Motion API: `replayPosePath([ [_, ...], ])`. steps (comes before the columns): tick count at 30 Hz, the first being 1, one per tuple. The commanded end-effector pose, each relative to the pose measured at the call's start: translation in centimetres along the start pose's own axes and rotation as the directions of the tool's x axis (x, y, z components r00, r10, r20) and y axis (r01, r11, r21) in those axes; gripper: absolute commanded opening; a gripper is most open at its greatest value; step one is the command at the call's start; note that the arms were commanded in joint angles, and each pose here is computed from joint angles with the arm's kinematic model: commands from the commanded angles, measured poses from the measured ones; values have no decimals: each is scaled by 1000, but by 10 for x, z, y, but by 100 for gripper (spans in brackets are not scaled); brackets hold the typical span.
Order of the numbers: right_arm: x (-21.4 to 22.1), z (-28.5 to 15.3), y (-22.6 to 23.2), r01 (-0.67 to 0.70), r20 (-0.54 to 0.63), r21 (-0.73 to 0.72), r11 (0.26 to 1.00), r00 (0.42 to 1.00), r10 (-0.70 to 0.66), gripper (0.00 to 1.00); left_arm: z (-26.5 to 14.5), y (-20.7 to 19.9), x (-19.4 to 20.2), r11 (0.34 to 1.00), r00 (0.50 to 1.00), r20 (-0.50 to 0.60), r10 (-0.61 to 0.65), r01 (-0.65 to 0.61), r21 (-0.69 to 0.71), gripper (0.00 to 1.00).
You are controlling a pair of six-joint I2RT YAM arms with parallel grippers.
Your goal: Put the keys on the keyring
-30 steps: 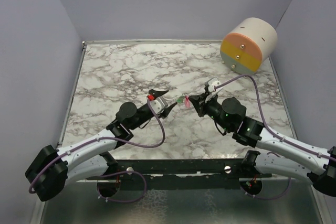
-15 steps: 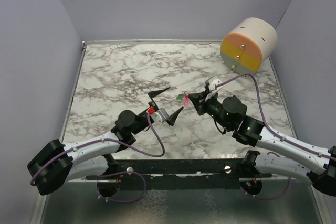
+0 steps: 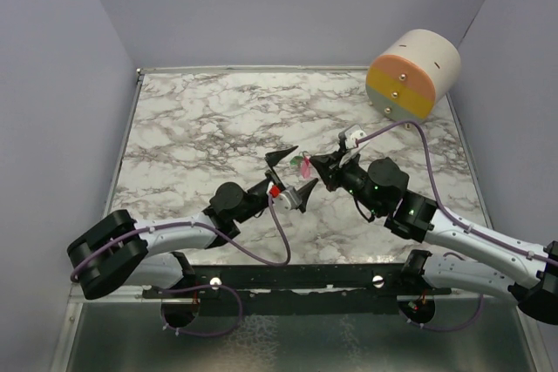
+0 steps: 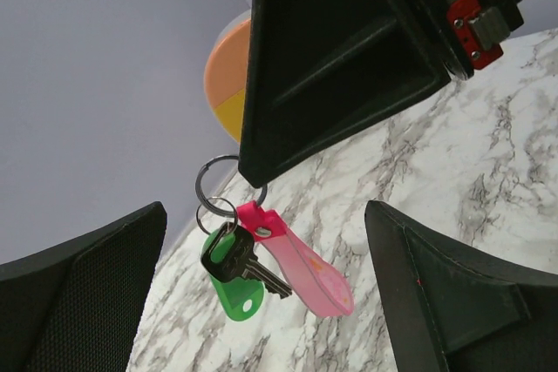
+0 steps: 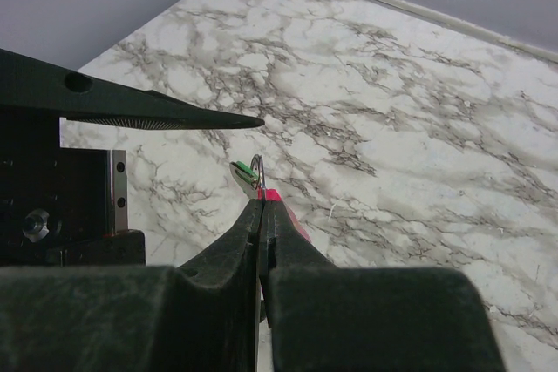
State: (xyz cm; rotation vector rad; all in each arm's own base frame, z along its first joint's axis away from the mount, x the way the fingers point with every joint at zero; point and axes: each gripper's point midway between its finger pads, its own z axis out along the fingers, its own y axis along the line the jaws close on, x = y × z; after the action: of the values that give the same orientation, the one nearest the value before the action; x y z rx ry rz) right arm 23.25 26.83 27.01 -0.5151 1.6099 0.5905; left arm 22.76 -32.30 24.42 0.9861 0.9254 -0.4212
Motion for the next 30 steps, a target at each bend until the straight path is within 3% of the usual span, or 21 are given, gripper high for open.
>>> replayPosePath([
  [1, -20, 0, 9, -25, 42, -36, 999, 999, 27, 1, 11, 20, -23, 995, 997, 66, 46, -40, -88, 99],
  [5, -22, -1, 9, -27, 46, -37, 999, 999, 28, 1, 13, 20, -22, 994, 997, 55, 54, -48, -100, 99],
  [13, -26, -5, 8, -32, 59, -35, 999, 998, 34, 1, 13, 16, -12, 994, 999, 22, 39, -36, -106, 85],
  [30, -29, -5, 6, -49, 85, -25, 998, 995, 51, 1, 10, 11, -4, 995, 1000, 5, 3, -3, -99, 39],
])
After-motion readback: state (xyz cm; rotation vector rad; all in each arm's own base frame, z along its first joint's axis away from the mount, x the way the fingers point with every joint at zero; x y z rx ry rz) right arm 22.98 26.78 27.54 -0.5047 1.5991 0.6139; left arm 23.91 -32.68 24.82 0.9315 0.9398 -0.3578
